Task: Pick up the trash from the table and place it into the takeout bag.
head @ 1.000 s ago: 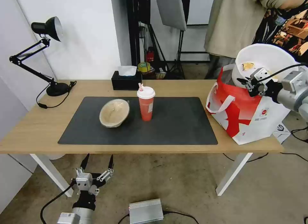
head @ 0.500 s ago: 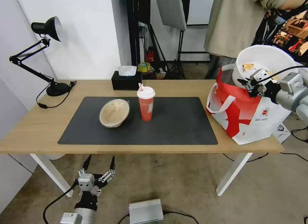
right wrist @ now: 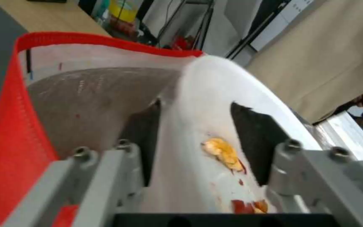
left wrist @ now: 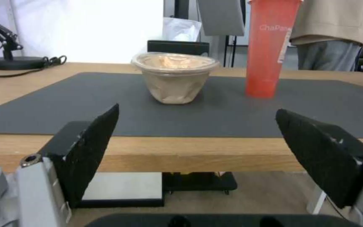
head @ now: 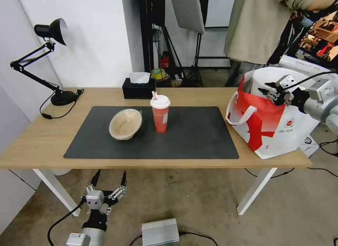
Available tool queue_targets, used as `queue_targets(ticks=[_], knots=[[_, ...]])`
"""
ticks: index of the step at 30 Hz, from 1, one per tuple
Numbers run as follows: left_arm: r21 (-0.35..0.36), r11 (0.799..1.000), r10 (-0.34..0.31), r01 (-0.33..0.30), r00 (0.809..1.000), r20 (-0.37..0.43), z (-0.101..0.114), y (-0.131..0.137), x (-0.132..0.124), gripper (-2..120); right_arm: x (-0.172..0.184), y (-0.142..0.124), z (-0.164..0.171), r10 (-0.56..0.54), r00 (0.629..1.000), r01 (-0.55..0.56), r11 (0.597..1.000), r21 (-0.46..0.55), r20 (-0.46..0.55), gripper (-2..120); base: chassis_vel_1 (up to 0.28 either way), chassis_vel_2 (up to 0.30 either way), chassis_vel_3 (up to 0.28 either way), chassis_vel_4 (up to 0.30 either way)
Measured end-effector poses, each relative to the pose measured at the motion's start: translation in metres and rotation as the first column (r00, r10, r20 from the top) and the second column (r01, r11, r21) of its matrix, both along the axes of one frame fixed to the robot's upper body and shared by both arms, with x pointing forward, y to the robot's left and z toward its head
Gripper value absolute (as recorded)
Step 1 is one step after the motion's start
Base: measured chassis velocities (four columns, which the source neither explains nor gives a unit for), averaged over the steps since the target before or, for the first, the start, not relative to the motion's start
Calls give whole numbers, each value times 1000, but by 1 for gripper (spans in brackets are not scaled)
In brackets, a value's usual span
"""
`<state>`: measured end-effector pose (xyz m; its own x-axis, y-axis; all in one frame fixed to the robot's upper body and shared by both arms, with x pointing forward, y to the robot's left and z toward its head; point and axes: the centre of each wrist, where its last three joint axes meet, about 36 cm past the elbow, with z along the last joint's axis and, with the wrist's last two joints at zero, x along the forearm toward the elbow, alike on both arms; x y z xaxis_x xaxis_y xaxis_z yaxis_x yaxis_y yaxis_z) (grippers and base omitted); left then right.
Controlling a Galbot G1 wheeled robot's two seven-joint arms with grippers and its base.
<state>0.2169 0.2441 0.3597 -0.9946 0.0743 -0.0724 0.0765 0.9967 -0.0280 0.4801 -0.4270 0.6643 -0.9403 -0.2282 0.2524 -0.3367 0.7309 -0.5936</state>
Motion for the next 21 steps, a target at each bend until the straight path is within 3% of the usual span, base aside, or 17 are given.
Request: queue_targets(ticks=[12,21], knots=[[3,1000,-2,2,1000,2,1,-1,0,100,0,0,5,-4,1000,4,1000,5,23,96,0,0,0,0],[5,1000,1,-1,1000,5,3,0,1,100,-5,7,18,-1,997,-2,999,36,73,100,0,0,0,0]])
